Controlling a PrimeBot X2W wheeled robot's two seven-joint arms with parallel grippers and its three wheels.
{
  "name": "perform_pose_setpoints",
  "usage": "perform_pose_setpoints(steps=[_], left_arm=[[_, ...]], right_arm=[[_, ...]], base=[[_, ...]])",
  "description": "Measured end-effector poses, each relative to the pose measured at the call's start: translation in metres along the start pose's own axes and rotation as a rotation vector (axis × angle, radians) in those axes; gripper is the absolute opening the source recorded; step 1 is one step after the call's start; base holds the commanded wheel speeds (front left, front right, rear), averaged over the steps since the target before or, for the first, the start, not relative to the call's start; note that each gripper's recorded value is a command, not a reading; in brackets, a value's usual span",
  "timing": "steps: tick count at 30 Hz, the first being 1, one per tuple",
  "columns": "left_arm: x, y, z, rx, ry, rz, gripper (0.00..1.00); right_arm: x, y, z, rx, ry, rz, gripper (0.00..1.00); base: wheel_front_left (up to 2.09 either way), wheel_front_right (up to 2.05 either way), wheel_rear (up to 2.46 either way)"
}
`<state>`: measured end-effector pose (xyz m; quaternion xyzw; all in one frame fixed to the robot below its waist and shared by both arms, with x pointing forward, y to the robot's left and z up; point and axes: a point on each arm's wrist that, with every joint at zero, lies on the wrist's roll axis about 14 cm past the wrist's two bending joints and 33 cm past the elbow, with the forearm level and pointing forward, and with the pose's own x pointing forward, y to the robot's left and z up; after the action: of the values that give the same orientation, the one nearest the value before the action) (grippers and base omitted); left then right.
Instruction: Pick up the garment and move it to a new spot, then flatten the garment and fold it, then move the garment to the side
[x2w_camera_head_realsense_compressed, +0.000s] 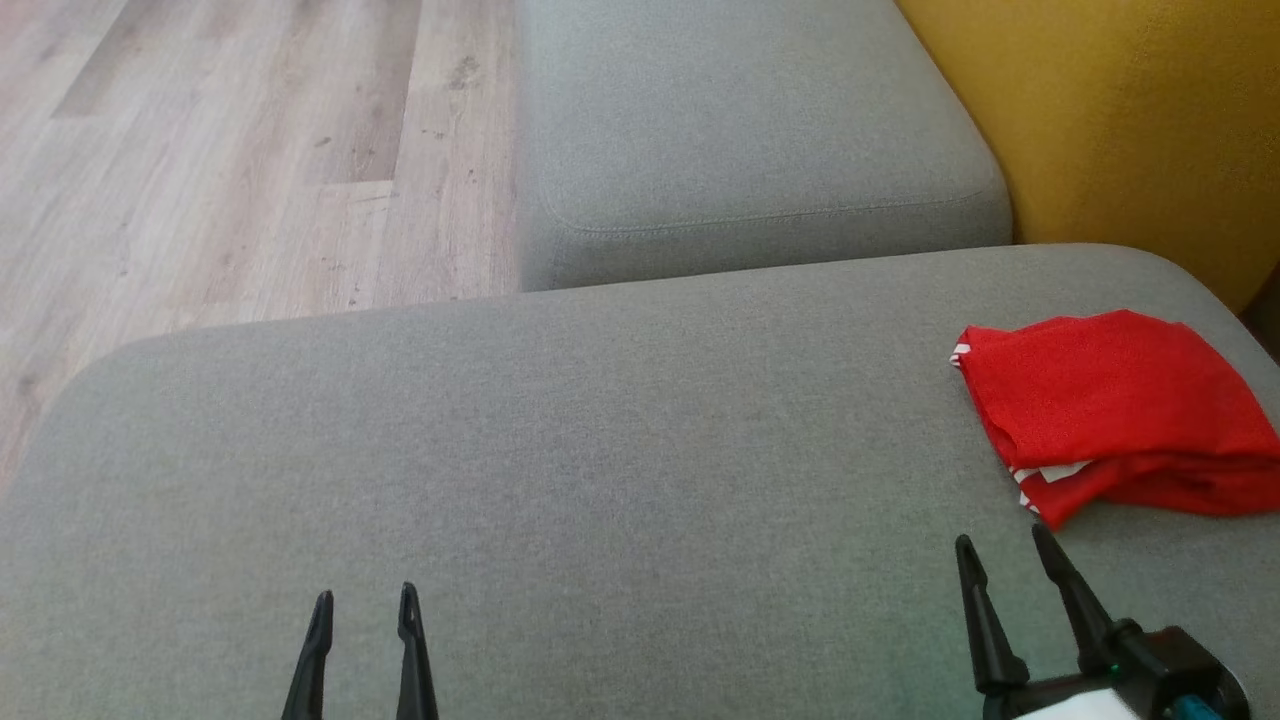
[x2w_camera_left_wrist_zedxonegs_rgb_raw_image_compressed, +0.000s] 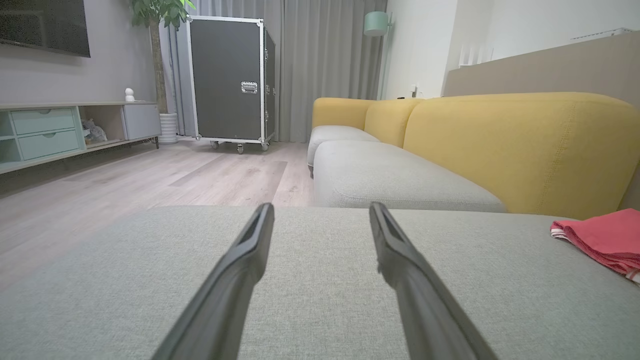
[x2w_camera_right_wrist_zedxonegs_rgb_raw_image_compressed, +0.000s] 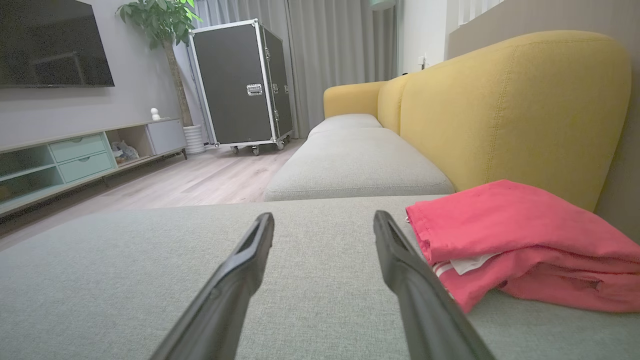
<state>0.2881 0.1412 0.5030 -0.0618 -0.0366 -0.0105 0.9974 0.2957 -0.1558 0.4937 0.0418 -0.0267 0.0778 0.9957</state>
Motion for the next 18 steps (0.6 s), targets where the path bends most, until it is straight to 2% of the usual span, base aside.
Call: perform_pose_setpoints(steps=[12,13,18], left_arm=[[-0.006,0.003,-0.004,0.017,0.012,-0.005,1.00],[-0.006,0.003,-0.004,0.018,0.013,-0.005,0.00],[-0.019,0.009,-0.037,0.029,0.124,0.010,0.00]], right_arm=[[-0.004,0.003,-0.002,0.008,0.002,-0.004,1.00],[-0.004,0.003,-0.003,0.009,0.004,-0.005,0.00],[-0.019,0.001,-0.036,0.022,0.115,-0.018,0.00]], base=[[0.00,0.00,0.00],[0.00,0.00,0.00],[0.00,0.00,0.00]])
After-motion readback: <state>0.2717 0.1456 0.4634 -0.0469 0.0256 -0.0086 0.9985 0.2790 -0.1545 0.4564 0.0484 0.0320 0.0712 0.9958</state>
